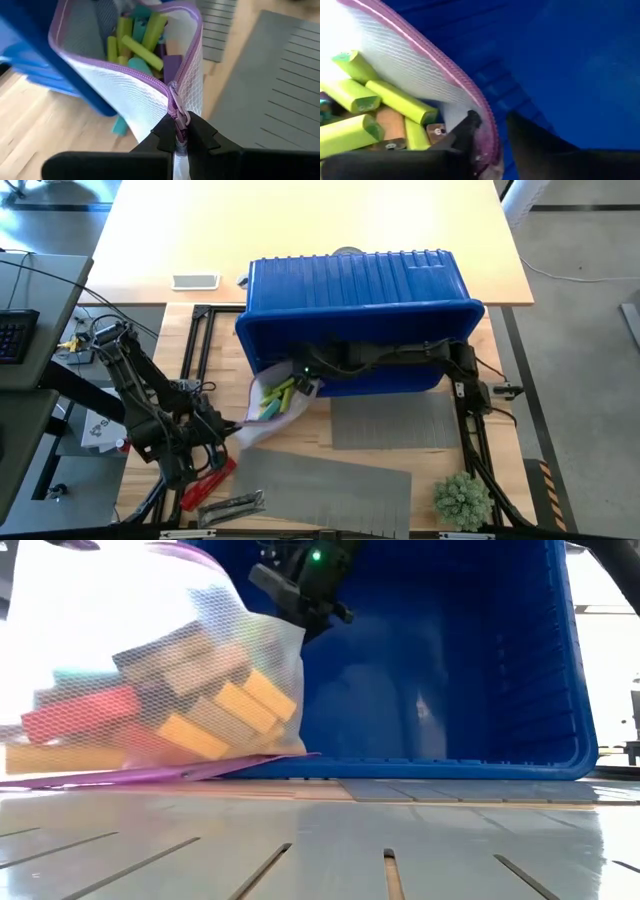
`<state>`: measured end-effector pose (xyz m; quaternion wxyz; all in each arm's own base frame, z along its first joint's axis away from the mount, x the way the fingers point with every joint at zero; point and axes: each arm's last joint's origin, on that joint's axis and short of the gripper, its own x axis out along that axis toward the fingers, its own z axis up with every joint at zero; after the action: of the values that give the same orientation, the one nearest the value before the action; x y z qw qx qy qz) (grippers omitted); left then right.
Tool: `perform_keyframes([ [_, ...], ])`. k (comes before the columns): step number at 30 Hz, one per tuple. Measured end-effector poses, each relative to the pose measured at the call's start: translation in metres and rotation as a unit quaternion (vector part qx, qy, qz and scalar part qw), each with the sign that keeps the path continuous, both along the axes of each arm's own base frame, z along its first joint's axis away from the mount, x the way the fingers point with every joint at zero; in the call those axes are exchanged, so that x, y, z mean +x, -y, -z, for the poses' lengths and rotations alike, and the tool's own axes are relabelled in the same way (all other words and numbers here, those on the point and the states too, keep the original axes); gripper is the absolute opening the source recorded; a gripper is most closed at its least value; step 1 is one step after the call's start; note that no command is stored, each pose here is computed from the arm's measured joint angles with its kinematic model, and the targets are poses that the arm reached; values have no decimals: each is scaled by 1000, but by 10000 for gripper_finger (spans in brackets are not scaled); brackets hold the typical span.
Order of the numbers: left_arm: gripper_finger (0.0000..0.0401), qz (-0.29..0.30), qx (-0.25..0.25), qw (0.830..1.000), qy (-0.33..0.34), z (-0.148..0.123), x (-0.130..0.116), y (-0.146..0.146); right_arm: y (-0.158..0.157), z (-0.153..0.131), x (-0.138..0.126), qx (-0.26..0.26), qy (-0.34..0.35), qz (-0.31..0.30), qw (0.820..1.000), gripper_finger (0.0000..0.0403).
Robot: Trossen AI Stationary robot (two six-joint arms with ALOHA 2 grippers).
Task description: Sort blocks
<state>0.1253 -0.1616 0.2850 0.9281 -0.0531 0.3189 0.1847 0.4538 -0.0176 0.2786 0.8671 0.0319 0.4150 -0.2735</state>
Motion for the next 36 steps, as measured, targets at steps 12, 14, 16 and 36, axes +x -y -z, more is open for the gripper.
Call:
perform_keyframes([
  [12,0,-63,1,998,-21,2,-8,-13,26,-35,-12,17,35,-77,996,190],
  [14,0,-73,1,997,-23,2,-10,-15,24,-46,-16,23,47,-107,993,207],
  [16,0,-81,3,996,-24,2,-11,-17,20,-53,-19,36,60,-144,987,221],
  [36,0,-95,-10,995,-3,1,-11,-17,-154,-35,-16,-62,45,-493,867,231],
])
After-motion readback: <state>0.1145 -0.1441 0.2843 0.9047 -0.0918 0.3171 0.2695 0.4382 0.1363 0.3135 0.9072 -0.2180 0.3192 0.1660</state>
